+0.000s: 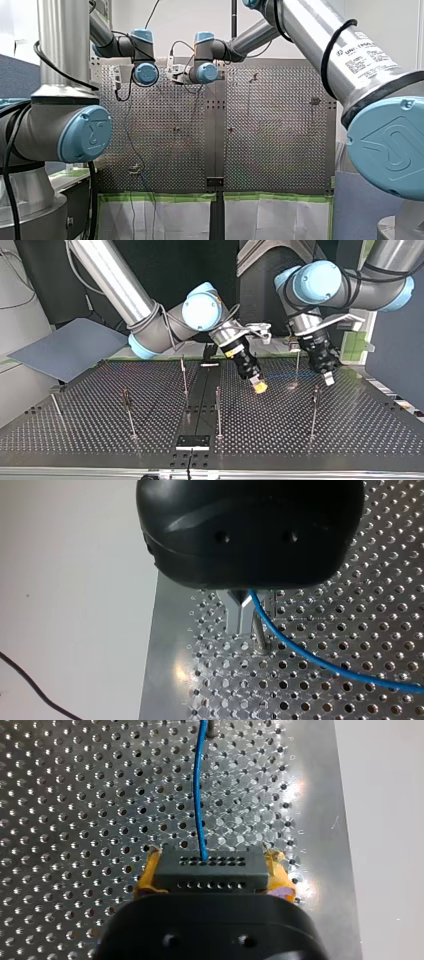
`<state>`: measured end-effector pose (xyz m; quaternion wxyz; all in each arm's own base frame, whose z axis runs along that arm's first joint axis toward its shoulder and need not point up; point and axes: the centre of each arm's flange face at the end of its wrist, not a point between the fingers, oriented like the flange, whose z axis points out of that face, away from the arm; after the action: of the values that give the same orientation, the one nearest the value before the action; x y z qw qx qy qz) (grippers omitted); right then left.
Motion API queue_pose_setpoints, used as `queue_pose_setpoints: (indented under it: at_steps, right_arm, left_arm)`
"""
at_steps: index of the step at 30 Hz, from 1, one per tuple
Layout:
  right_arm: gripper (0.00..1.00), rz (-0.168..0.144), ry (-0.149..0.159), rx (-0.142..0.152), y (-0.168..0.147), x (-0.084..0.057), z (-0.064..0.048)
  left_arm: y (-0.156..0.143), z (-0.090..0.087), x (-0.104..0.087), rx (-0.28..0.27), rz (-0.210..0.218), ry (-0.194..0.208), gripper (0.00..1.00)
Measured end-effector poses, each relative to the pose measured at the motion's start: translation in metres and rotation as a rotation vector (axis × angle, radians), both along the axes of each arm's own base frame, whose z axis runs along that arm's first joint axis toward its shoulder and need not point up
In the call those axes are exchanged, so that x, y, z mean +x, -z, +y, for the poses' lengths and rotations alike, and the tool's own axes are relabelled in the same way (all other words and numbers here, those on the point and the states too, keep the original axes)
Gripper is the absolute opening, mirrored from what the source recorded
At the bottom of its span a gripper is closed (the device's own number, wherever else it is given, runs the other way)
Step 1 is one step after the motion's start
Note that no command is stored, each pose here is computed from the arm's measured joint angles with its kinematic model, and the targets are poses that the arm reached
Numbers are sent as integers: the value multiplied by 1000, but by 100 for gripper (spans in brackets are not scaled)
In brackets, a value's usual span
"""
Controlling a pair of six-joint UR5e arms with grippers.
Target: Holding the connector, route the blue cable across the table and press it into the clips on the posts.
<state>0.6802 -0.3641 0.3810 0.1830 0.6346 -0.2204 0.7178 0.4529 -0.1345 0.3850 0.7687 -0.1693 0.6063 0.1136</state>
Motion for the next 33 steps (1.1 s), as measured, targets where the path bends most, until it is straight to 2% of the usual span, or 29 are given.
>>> queue_pose_setpoints:
  at_steps: [7,16,27,33]
  right_arm:
    - [0,-3,5,-2,-1,-1,-5]
    - [0,-1,11,-1,2,-3,-11]
    - [0,-15,8,-13,-7,-1,-13]
    - [0,-20,11,-17,-11,-1,-15]
  left_arm:
    - [8,6,15,6,16,3,0]
    - [6,21,24,-4,-1,-23,0]
    - [3,27,33,-36,-50,46,0]
    - [11,34,42,-35,-38,64,0]
